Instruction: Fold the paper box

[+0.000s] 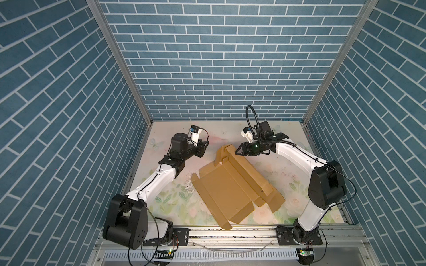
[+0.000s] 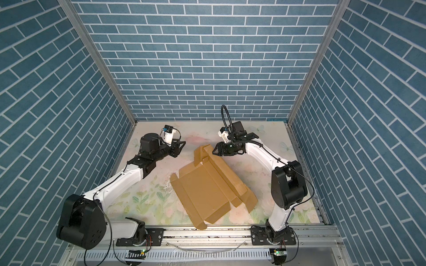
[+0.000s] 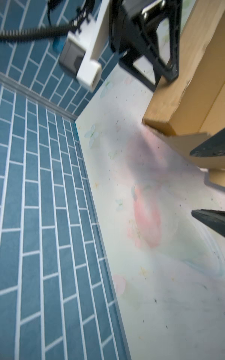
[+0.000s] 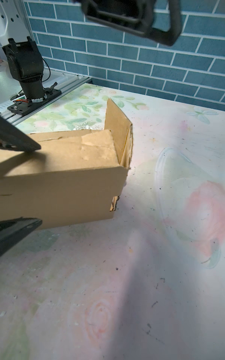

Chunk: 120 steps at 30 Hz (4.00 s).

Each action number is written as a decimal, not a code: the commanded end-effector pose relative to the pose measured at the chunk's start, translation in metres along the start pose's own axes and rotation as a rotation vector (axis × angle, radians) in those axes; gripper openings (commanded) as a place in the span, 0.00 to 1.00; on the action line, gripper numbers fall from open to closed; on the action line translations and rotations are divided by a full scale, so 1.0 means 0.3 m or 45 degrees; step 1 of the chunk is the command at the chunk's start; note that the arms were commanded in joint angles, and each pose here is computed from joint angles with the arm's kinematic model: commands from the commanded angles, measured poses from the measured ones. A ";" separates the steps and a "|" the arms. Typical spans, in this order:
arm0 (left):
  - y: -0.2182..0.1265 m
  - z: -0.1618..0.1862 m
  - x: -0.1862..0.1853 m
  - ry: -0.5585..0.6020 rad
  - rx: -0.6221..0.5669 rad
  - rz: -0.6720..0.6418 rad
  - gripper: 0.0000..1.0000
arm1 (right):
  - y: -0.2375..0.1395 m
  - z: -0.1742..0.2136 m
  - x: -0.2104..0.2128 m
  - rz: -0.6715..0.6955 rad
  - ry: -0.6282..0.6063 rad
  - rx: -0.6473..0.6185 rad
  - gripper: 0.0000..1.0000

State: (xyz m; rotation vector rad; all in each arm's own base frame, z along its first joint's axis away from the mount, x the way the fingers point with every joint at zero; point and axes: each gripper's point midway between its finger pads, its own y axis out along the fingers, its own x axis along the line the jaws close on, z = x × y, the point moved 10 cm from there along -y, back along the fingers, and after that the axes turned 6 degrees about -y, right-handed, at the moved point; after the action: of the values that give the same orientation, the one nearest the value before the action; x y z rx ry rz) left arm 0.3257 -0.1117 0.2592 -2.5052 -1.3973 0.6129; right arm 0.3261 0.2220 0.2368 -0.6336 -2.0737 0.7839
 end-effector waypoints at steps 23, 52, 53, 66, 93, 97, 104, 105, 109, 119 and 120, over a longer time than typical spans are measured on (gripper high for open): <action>0.277 0.173 -0.015 0.269 0.538 0.557 0.64 | 0.038 0.008 -0.026 0.029 -0.034 0.096 0.49; 0.391 0.253 -0.086 0.341 0.194 0.428 0.64 | 0.041 0.000 -0.031 0.007 -0.028 0.093 0.45; 0.395 0.259 -0.089 0.340 0.184 0.432 0.63 | 0.041 -0.001 -0.030 0.006 -0.029 0.092 0.45; 0.419 0.269 -0.133 0.347 0.132 0.504 0.63 | 0.015 -0.006 -0.038 0.026 -0.024 0.071 0.49; 0.476 0.243 -0.154 0.308 0.208 0.525 0.67 | -0.002 -0.060 -0.024 -0.052 0.040 0.047 0.64; 0.491 0.242 -0.150 0.300 0.229 0.517 0.66 | 0.013 -0.055 -0.039 -0.026 0.026 0.069 0.58; 0.522 0.215 -0.153 0.356 0.276 0.527 0.72 | 0.029 -0.050 -0.047 0.010 -0.008 0.099 0.54; 0.528 0.212 -0.154 0.364 0.291 0.535 0.73 | 0.030 -0.050 -0.045 0.008 -0.015 0.100 0.53; 0.550 0.205 -0.155 0.381 0.337 0.572 0.73 | 0.034 -0.049 -0.038 0.006 -0.041 0.103 0.53; 0.587 0.168 -0.145 0.439 0.378 0.669 0.83 | 0.034 -0.055 -0.034 -0.013 -0.103 0.109 0.51; 0.592 0.163 -0.144 0.432 0.378 0.684 0.83 | 0.035 -0.056 -0.033 -0.020 -0.108 0.110 0.51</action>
State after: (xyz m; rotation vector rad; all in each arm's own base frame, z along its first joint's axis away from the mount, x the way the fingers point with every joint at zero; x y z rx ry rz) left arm 0.4150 -0.2406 0.1627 -2.5630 -0.5526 0.4018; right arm 0.3479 0.2183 0.2334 -0.6296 -2.0342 0.8443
